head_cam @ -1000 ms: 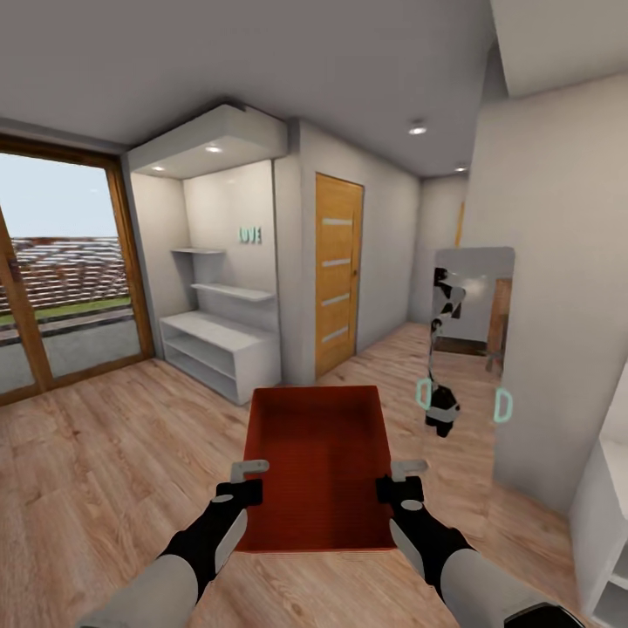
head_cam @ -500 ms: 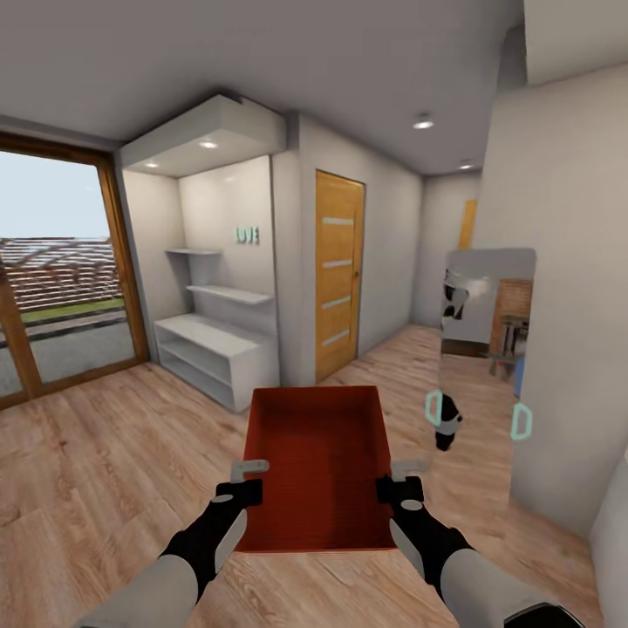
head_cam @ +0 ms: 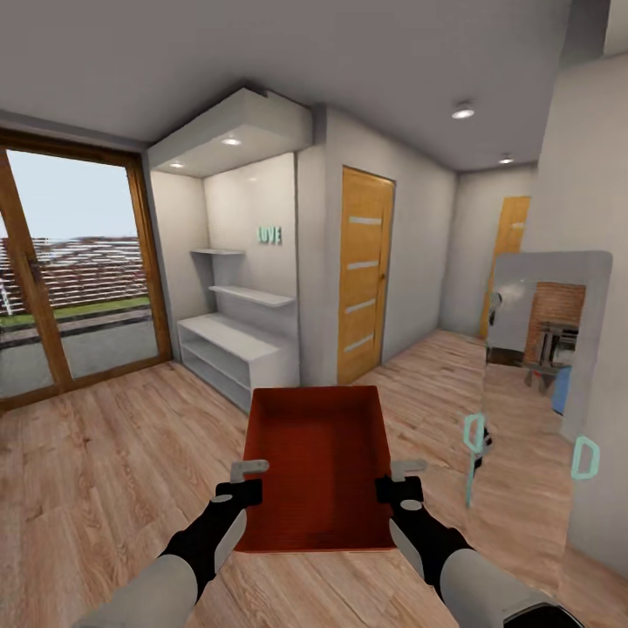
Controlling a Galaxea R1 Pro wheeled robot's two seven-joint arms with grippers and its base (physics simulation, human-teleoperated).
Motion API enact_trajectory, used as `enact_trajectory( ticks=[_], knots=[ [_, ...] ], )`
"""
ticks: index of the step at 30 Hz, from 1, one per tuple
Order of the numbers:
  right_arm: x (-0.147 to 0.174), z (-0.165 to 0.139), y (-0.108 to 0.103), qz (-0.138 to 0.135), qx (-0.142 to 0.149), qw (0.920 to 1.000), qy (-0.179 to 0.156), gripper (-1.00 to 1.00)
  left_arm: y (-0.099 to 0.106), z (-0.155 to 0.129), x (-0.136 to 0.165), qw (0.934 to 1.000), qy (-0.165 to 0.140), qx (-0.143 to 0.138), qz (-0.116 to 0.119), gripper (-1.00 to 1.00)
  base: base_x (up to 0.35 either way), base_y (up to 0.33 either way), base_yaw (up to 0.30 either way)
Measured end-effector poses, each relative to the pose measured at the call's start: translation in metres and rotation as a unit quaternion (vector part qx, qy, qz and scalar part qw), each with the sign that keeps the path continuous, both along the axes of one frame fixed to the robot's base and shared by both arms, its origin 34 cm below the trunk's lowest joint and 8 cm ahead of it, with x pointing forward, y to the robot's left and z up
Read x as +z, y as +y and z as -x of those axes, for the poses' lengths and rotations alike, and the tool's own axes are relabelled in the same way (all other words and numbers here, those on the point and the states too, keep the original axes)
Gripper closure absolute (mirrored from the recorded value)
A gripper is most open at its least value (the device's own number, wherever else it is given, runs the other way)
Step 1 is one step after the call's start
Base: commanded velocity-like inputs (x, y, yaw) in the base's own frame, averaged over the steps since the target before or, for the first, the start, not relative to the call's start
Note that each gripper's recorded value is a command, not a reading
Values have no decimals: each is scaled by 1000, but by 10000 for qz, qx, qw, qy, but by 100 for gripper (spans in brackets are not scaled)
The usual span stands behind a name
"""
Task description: Move the two storage containers from the living room to the garage. In the garage, place one container on the floor and stack the other container on top of it (either order is fine).
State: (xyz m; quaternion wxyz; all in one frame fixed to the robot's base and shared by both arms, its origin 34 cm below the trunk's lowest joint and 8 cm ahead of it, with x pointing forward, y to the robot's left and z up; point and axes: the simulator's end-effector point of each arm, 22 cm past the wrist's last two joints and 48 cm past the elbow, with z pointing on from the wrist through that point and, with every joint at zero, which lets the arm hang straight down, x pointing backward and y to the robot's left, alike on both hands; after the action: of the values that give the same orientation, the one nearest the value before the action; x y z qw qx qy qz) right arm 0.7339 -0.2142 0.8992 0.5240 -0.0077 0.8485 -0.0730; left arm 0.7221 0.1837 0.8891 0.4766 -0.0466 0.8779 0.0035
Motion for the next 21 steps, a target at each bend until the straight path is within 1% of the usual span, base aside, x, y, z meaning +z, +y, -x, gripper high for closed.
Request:
enact_trajectory(
  ticks=[21],
  knots=[
    [1, 0, -1, 6, 6, 10000, -2, 100, -1, 0, 0, 10000, -2, 6, 6, 100, 322, 0, 3]
  ],
)
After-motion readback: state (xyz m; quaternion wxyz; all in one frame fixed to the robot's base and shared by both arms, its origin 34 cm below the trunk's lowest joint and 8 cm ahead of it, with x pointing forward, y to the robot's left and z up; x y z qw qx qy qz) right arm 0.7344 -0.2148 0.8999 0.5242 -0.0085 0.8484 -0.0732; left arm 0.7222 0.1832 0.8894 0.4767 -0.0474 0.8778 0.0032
